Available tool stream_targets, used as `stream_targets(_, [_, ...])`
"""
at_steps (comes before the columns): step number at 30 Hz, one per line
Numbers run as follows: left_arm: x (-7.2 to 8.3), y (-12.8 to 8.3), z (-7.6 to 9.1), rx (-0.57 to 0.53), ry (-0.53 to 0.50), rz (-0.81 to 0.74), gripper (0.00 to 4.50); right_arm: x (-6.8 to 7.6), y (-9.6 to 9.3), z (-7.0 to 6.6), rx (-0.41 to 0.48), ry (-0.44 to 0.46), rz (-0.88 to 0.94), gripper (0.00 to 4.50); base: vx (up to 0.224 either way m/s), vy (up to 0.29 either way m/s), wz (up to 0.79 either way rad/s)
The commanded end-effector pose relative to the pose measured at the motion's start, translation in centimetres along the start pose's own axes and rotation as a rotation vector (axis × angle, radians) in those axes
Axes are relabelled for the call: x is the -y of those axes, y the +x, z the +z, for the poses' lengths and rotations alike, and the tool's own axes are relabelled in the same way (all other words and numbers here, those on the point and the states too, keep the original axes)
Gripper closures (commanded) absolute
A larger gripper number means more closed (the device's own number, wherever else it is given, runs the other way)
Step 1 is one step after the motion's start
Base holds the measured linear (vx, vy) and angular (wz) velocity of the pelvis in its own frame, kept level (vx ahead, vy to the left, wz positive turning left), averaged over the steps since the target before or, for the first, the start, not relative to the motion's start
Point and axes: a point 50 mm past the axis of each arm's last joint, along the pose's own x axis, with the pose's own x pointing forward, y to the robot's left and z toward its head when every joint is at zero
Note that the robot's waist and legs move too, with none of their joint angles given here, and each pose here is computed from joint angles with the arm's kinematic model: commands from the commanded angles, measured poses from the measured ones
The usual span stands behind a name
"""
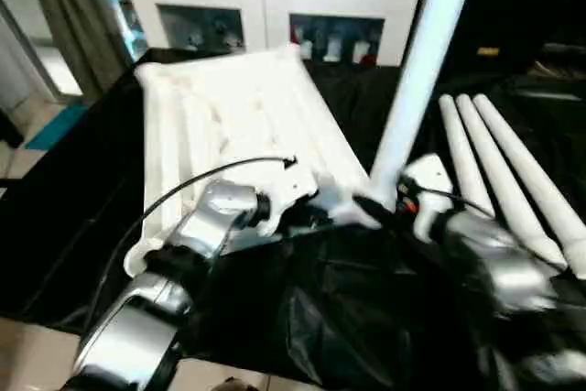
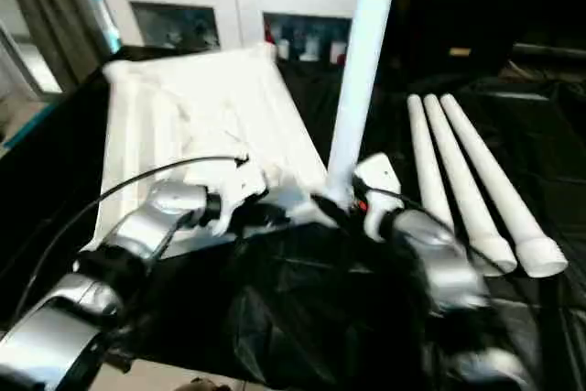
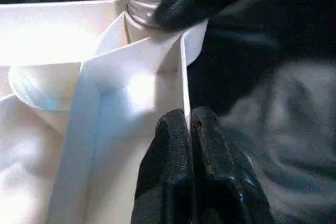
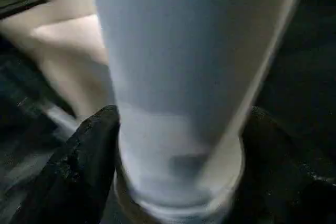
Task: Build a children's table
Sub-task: Rotate leg to tighten
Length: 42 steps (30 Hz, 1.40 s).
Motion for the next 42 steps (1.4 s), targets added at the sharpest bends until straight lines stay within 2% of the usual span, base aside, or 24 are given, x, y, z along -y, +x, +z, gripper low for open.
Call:
stream_targets(1, [0.5,-0.1,0.5,0.041,0.025,-0.063,4.5,-0.4,-0.2,0.2,-0.012,-0.002,0.068,0.81,0.0,0.0,0.0])
stream_targets(6, [0.5,-0.8,0.4,0.04,0.023,-0.076,4.5,-0.6,-0.1,0.3,-0.017,0.003,0.093,0.81,0.0,0.0,0.0])
stream_targets(7, [0.3,-1.0,0.4,0.038,0.023,-0.071,4.5,-0.6,0.0,0.5,-0.006,0.01,0.1,1.07,0.0,0.0,0.0])
stream_targets(9, [0.3,-1.1,0.4,0.035,0.022,-0.067,4.5,-0.7,0.1,0.6,0.0,0.015,0.109,1.07,0.0,0.0,0.0])
stream_targets(11, [0.2,-1.2,0.4,0.032,0.02,-0.066,4.5,-0.9,0.2,0.6,0.002,0.018,0.126,1.38,0.0,0.0,0.0])
stream_targets(14, [0.2,-1.3,0.3,0.028,0.019,-0.065,4.5,-1.1,0.3,0.5,0.004,0.024,0.133,1.58,0.0,0.0,0.0])
stream_targets(19, [0.2,-1.2,0.2,0.02,0.009,-0.053,4.5,-1.6,0.8,-0.5,-0.008,0.064,0.117,1.73,0.0,0.0,0.0])
stream_targets(24, [-0.6,-0.5,0.0,-0.025,-0.011,0.046,4.5,-1.1,1.7,-1.6,-0.015,0.101,-0.038,1.74,0.0,0.0,0.0])
stream_targets(26, [-1.8,0.6,0.5,-0.037,-0.043,0.196,4.5,0.2,3.2,-2.5,-0.007,0.24,-0.333,1.75,0.0,0.0,0.0])
stream_targets(27, [-1.8,0.6,0.5,-0.037,-0.043,0.196,4.5,0.2,3.2,-2.5,-0.007,0.24,-0.333,1.75,0.0,0.0,0.0])
stream_targets(29, [-2.5,1.8,1.2,-0.059,-0.074,0.298,4.5,0.6,4.8,-2.9,-0.004,0.404,-0.544,1.75,0.0,0.0,0.0])
stream_targets(31, [-2.5,2.0,1.4,-0.062,-0.079,0.312,4.5,0.5,5.1,-2.9,-0.003,0.418,-0.561,1.76,0.0,0.0,0.0])
stream_targets(32, [-2.7,2.4,1.7,-0.059,-0.089,0.341,4.5,0.4,5.7,-2.7,-0.003,0.423,-0.58,1.76,0.0,0.0,0.0])
stream_targets(34, [-3.0,3.3,2.7,-0.038,-0.102,0.4,4.5,-0.4,7.4,-1.8,-0.009,0.379,-0.587,1.76,0.0,0.0,0.0])
stream_targets(35, [-3.0,3.3,2.7,-0.038,-0.102,0.4,4.5,-0.4,7.4,-1.8,-0.009,0.379,-0.587,1.76,0.0,0.0,0.0])
stream_targets(36, [-2.9,3.7,3.2,-0.03,-0.091,0.397,4.5,-0.9,8.2,-1.3,-0.001,0.331,-0.555,1.76,0.0,0.0,0.0])
stream_targets(37, [-2.8,3.9,3.5,-0.025,-0.075,0.385,4.5,-1.3,8.6,-0.8,0.018,0.307,-0.52,1.06,0.0,0.0,0.0])
stream_targets(41, [-2.6,4.3,3.6,-0.014,-0.051,0.346,4.5,-1.6,9.0,-0.1,0.064,0.267,-0.463,0.93,0.0,0.0,0.0])
stream_targets(42, [-2.5,4.2,3.5,-0.013,-0.047,0.331,4.5,-1.5,8.8,0.0,0.072,0.254,-0.453,0.77,0.0,0.0,0.0])
